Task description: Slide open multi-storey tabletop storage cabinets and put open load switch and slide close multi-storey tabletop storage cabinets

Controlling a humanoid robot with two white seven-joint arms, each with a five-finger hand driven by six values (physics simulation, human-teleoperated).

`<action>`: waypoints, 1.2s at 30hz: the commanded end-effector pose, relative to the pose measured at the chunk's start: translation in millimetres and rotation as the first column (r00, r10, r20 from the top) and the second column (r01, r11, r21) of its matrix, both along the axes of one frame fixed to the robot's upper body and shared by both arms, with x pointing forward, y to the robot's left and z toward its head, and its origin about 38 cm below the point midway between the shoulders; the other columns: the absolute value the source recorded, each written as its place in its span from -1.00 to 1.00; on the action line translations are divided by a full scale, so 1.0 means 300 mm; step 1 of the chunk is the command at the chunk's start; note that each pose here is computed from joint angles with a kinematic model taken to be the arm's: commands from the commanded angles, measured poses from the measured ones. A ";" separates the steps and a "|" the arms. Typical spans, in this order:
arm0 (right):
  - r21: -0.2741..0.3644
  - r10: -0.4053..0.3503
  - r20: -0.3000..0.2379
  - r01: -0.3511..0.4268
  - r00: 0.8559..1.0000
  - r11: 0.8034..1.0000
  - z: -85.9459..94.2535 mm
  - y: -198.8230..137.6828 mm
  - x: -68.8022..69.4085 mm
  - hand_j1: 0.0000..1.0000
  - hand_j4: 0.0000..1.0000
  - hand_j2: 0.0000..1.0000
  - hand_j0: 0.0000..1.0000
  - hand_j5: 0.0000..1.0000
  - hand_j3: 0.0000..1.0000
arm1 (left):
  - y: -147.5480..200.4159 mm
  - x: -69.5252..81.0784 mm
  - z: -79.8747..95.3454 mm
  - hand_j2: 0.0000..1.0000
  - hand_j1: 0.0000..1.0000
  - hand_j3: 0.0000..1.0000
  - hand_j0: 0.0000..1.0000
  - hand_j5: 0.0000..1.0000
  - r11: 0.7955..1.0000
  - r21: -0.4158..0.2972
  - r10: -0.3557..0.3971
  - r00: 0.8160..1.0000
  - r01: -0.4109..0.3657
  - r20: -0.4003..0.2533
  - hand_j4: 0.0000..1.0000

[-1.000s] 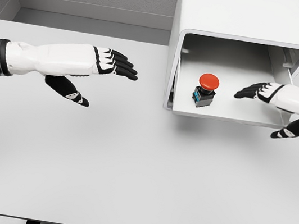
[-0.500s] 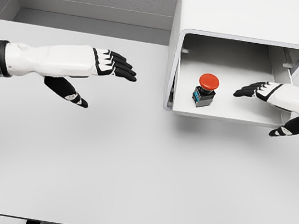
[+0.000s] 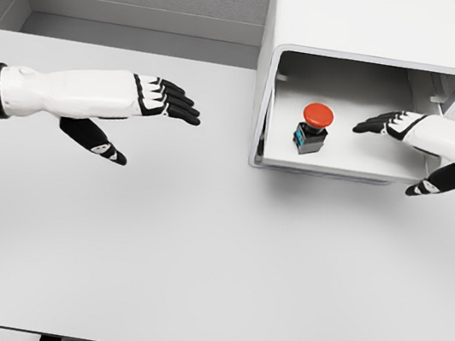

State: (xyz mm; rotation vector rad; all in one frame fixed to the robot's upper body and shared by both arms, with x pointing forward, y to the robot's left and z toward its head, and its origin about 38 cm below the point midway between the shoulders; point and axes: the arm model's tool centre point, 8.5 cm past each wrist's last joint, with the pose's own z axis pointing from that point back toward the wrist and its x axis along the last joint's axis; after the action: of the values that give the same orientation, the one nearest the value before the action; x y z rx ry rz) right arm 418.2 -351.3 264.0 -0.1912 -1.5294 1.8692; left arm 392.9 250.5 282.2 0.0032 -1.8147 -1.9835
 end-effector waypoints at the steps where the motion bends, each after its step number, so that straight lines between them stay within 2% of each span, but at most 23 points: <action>1: 0.013 -0.009 -0.007 0.009 1.000 1.000 -0.010 0.000 0.009 1.00 1.00 1.00 1.00 1.00 1.00 | 0.005 0.001 0.006 1.00 1.00 1.00 1.00 1.00 1.000 -0.005 0.004 1.000 -0.004 -0.002 1.00; 14: 0.005 -0.020 0.007 0.019 1.000 1.000 0.000 0.012 0.029 1.00 1.00 1.00 1.00 1.00 1.00 | 0.007 0.000 0.002 1.00 1.00 1.00 1.00 1.00 1.000 -0.001 0.005 1.000 -0.005 -0.005 1.00; 18: 0.005 -0.045 0.003 0.045 0.999 0.999 0.004 0.003 0.039 1.00 1.00 1.00 1.00 1.00 1.00 | 0.007 0.000 0.001 1.00 1.00 1.00 1.00 1.00 1.000 0.000 0.005 1.000 -0.005 -0.005 1.00; 27: -0.005 -0.075 0.011 0.075 0.997 0.997 -0.013 0.020 0.088 1.00 1.00 1.00 1.00 1.00 1.00 | 0.015 -0.002 -0.012 1.00 1.00 1.00 1.00 1.00 1.000 0.007 0.012 1.000 -0.012 -0.013 1.00; 36: -0.007 -0.049 0.029 0.049 0.998 0.999 0.004 0.035 0.080 1.00 1.00 1.00 1.00 1.00 1.00 | 0.017 -0.003 -0.015 1.00 1.00 1.00 1.00 1.00 1.000 0.006 0.014 1.000 -0.014 -0.016 1.00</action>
State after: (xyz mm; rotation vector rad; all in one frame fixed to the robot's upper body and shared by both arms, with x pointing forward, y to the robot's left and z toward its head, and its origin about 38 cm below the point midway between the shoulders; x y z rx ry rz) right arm 443.0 -342.6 262.9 -0.2616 -1.5102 1.8461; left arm 391.8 255.3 276.6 0.0048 -1.7900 -1.9824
